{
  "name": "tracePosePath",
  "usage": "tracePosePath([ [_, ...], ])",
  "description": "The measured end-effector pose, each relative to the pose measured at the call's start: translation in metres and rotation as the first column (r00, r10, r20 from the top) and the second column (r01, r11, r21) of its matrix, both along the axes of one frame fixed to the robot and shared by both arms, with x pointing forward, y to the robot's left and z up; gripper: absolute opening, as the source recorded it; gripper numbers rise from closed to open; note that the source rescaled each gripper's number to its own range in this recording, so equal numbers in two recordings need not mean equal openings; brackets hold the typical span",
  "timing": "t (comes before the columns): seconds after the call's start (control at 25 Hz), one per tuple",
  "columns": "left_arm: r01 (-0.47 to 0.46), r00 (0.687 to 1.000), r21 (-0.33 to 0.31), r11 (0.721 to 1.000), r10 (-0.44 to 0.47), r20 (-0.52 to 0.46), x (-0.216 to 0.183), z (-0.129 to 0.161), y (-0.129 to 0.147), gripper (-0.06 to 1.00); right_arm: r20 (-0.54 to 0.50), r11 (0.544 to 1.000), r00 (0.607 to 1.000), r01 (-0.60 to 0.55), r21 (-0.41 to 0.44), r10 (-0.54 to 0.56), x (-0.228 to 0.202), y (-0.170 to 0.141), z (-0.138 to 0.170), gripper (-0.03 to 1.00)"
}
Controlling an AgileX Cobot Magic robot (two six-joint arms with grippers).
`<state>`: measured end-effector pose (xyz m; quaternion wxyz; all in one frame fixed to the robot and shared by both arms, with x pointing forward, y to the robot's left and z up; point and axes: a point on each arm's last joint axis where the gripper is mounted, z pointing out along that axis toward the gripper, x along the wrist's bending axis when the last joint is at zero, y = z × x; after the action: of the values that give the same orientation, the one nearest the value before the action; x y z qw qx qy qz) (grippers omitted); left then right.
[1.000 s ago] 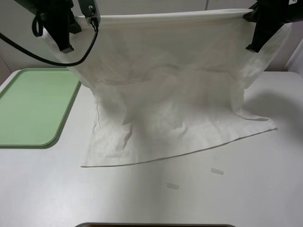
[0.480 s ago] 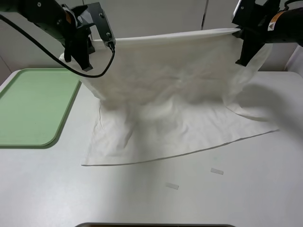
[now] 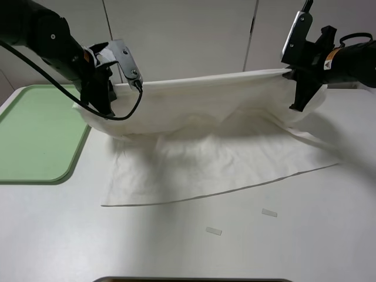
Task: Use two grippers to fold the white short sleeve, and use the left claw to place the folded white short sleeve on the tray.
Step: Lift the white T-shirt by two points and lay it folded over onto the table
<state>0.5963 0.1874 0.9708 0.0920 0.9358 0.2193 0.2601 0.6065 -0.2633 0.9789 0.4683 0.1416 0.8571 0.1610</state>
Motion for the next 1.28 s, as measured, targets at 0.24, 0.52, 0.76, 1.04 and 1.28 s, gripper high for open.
tracePosePath([
  [0.24,-0.118,0.981,-0.081,0.990,0.104,-0.163,-0.014,-0.009,-0.002,0.00,-0.084,1.000,0.996,0.004,-0.011,-0.005,-0.015,-0.002,-0.021,0.00],
  [0.52,-0.231,0.918,-0.132,0.964,0.172,-0.356,-0.029,-0.014,-0.007,0.00,-0.233,0.998,0.971,0.035,-0.053,-0.046,-0.034,-0.007,-0.044,0.00],
  [0.76,-0.286,0.863,-0.148,0.947,0.187,-0.470,-0.039,-0.015,-0.010,0.00,-0.323,0.994,0.941,0.077,-0.080,-0.099,-0.040,-0.012,-0.050,0.00],
  [1.04,-0.304,0.839,-0.154,0.940,0.188,-0.510,-0.043,-0.015,-0.012,0.00,-0.496,0.978,0.843,0.181,-0.106,-0.210,-0.055,-0.017,-0.060,0.00],
  [1.28,-0.306,0.831,-0.149,0.940,0.187,-0.524,-0.044,-0.015,-0.012,0.00,-0.585,0.966,0.771,0.237,-0.103,-0.251,-0.064,-0.018,-0.064,0.00],
])
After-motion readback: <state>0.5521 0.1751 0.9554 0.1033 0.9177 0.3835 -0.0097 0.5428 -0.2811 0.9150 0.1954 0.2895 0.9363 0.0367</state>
